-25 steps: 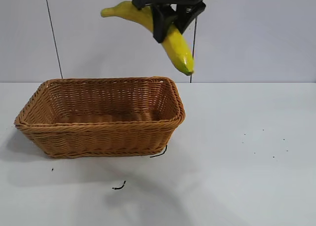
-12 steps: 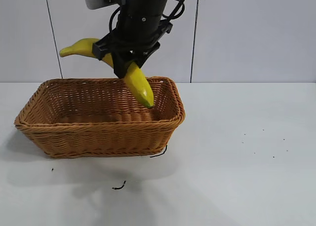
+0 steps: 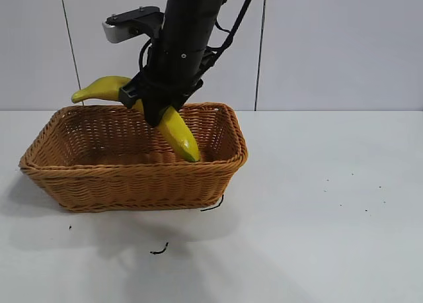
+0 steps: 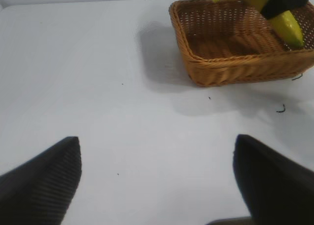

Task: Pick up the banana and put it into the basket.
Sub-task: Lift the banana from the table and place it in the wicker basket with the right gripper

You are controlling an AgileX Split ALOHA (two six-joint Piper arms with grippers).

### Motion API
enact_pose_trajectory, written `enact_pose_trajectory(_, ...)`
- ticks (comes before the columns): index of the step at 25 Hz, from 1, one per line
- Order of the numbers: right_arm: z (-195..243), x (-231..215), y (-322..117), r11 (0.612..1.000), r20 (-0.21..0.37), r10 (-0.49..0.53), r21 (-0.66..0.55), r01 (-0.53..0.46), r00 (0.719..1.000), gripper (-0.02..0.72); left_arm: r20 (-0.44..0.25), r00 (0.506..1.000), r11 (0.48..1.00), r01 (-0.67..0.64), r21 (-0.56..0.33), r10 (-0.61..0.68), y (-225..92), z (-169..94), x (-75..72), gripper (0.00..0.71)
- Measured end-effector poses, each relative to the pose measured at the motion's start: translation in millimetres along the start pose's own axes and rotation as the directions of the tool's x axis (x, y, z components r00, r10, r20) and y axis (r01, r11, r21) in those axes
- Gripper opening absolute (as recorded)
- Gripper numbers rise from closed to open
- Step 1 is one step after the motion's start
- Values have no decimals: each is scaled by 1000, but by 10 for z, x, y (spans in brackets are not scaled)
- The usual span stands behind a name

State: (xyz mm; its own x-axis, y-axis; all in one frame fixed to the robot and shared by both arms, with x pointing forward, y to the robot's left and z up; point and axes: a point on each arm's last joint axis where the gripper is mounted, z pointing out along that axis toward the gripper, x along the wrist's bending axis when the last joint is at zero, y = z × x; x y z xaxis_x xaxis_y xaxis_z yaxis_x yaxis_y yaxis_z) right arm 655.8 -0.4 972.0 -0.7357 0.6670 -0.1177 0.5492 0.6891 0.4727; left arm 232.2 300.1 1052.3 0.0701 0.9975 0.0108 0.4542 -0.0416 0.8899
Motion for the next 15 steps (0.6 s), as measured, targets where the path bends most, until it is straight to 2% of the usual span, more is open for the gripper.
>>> enact_pose_trajectory(10, 0, 7, -9, 1000, -7, -3, 10, 3, 1000, 290, 0, 1000, 1000, 0, 0, 0, 0, 0, 0, 634)
enact_pose_trajectory(13, 0, 13, -19, 1000, -15, -18, 21, 18, 1000, 324, 0, 1000, 1000, 0, 0, 0, 0, 0, 0, 634)
enact_pose_trajectory(15, -1, 15, -22, 999, -18, -26, 24, 27, 1000, 407, 0, 1000, 1000, 0, 0, 0, 0, 0, 0, 634)
